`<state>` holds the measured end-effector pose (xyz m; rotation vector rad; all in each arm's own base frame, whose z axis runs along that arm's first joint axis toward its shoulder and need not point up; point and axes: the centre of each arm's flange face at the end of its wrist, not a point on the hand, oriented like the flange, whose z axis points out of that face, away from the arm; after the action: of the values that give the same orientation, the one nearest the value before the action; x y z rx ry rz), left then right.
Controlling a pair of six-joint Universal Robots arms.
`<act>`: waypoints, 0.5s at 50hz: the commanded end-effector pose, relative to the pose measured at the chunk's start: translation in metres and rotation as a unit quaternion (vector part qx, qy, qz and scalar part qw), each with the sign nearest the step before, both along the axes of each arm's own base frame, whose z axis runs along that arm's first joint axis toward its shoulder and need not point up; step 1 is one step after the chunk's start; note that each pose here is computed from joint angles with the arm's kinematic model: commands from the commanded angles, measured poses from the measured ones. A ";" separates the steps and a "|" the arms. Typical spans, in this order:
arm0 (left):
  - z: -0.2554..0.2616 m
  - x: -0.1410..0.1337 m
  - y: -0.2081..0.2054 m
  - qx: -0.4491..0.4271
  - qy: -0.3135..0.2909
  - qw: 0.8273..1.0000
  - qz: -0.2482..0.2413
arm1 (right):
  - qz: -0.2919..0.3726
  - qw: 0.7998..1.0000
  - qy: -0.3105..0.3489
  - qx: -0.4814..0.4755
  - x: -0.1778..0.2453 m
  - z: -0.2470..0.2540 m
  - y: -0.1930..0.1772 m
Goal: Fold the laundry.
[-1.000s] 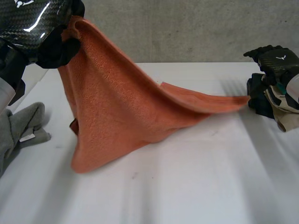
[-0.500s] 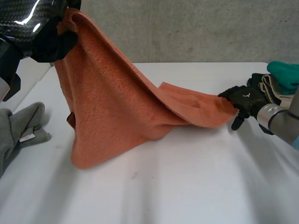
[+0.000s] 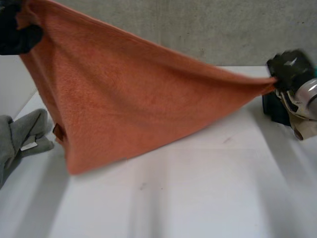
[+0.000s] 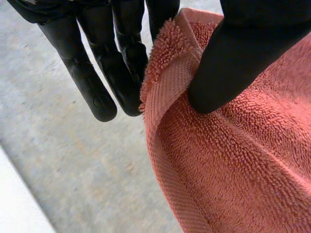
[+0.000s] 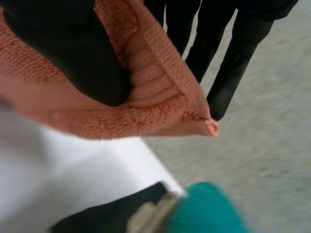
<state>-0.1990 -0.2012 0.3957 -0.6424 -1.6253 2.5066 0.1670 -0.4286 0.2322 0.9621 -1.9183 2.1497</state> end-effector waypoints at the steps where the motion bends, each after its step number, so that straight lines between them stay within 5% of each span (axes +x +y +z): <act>1: -0.012 0.034 -0.029 0.064 0.017 0.995 0.069 | 0.004 0.998 0.012 -0.055 -0.021 0.122 0.059; 7: -0.040 0.052 -0.053 0.151 0.020 0.984 0.092 | -0.001 0.998 0.039 -0.048 -0.022 0.149 0.081; 14: -0.092 0.041 -0.087 0.258 0.004 0.964 0.064 | 0.063 0.993 0.095 0.018 0.019 0.111 0.090; 20: -0.116 0.026 -0.139 0.263 -0.009 0.961 0.084 | 0.005 0.992 0.122 0.025 0.035 0.065 0.048; 25: -0.100 0.024 -0.190 0.186 0.003 0.976 0.109 | -0.069 0.990 0.109 -0.064 0.036 0.069 0.003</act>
<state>-0.1703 -0.3395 0.2834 -0.4705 -2.2954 2.0184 0.2009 -0.3803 0.3035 1.1856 -1.8379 1.9125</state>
